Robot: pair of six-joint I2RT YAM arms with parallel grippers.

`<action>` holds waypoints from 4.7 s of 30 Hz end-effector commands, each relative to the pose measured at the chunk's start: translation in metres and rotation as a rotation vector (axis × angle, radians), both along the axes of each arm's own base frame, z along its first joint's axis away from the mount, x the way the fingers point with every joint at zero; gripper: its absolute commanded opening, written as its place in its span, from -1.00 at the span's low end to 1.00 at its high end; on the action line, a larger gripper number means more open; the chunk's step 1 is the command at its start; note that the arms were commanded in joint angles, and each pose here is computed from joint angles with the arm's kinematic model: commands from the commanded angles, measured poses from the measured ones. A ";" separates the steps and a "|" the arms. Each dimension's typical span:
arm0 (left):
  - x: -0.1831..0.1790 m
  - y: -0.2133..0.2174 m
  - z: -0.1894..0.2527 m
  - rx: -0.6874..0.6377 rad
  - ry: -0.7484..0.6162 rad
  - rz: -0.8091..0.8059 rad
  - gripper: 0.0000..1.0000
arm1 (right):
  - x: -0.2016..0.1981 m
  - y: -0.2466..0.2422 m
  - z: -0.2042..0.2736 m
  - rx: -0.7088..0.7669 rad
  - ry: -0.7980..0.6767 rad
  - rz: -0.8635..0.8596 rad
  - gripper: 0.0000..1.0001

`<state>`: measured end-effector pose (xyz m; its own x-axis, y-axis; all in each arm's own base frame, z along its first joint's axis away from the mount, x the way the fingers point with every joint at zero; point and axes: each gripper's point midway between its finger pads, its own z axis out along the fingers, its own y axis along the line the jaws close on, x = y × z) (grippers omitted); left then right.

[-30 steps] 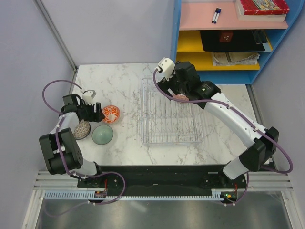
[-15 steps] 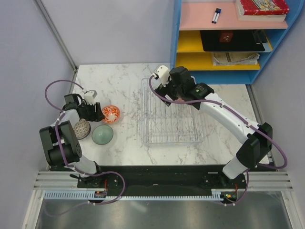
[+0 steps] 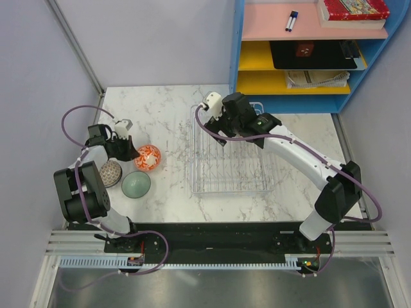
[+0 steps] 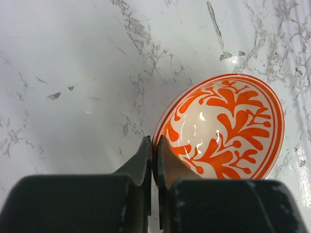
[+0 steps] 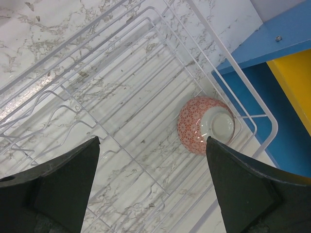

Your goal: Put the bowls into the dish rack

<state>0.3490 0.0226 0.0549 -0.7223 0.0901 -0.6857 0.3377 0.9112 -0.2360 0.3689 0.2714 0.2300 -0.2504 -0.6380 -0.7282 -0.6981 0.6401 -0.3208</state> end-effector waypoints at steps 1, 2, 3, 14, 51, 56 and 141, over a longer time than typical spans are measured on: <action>0.028 -0.002 0.042 0.002 -0.123 -0.025 -0.96 | 0.005 0.012 -0.005 0.043 0.005 -0.013 0.95; 0.030 -0.005 0.049 -0.009 -0.142 -0.038 -0.96 | 0.005 0.016 -0.009 0.062 0.024 -0.020 0.95; 0.033 -0.008 0.056 -0.010 -0.163 -0.049 -0.96 | 0.006 0.018 -0.009 0.078 0.030 -0.026 0.95; 0.029 -0.121 0.161 -0.253 -0.386 -0.423 -0.96 | -0.021 0.066 -0.013 0.399 0.312 0.087 0.95; -0.016 -0.199 0.192 -0.232 -0.552 -0.643 -0.96 | -0.076 0.070 0.035 1.075 0.888 0.424 0.95; -0.021 -0.203 0.204 -0.248 -0.574 -0.657 -0.96 | -0.067 0.071 0.015 1.035 0.863 0.365 0.95; -0.030 -0.071 0.180 -0.048 -0.600 -0.281 0.99 | -0.032 0.066 -0.039 0.811 0.726 0.157 -1.00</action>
